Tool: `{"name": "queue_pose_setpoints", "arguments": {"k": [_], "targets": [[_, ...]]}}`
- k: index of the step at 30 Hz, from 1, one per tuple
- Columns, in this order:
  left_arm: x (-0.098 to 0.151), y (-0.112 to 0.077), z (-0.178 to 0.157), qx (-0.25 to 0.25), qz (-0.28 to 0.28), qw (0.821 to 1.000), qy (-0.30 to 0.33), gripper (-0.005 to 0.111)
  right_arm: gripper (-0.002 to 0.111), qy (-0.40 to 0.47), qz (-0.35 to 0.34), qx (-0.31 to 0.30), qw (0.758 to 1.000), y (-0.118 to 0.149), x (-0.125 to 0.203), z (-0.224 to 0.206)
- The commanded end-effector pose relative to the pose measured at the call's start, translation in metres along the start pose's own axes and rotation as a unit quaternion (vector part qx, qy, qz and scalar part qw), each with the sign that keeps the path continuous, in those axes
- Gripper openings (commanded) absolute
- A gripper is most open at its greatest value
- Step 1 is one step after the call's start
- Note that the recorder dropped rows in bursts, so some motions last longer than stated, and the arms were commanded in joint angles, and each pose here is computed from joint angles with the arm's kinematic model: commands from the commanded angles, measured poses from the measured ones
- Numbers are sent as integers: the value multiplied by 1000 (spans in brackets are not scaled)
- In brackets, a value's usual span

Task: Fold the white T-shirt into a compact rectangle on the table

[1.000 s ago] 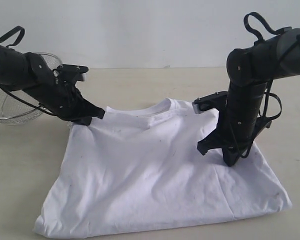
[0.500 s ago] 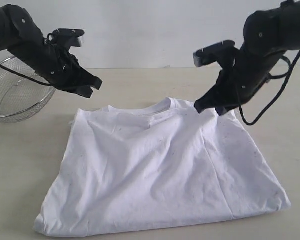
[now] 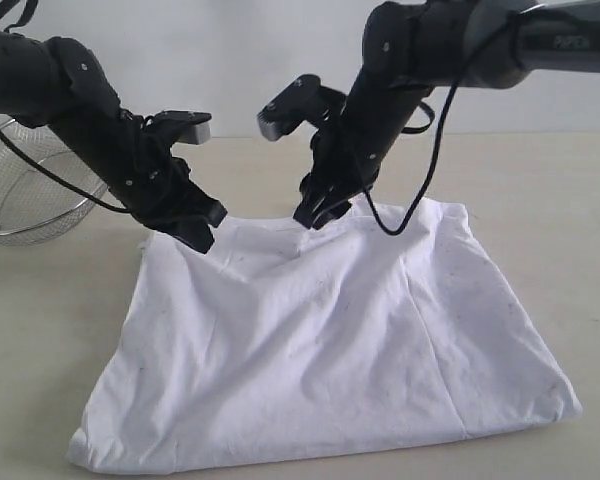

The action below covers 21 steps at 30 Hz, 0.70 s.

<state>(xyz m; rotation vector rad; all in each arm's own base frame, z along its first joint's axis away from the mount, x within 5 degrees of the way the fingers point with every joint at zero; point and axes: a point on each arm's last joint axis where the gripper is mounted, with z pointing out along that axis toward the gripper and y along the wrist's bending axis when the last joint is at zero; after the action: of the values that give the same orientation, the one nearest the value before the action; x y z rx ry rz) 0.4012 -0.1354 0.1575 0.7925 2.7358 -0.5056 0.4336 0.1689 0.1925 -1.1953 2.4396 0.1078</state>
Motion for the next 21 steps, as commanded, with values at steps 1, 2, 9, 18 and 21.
{"name": "queue_pose_setpoints", "arguments": {"k": [1,2,9,18,21], "targets": [[-1,-3,-1,2,-18,1000,0,5,41,33,-10,-20,999,13,0,17],[-1,-2,-1,0,-19,1000,-1,5,34,37,-6,-23,999,16,-1,18],[2,-6,2,13,-24,999,19,5,0,25,-17,-22,999,28,-8,29],[14,-32,13,34,-25,997,66,5,0,7,-16,-7,1000,26,-8,46],[28,-42,28,33,-23,996,84,5,0,5,-16,-6,1000,25,-9,47]]}}
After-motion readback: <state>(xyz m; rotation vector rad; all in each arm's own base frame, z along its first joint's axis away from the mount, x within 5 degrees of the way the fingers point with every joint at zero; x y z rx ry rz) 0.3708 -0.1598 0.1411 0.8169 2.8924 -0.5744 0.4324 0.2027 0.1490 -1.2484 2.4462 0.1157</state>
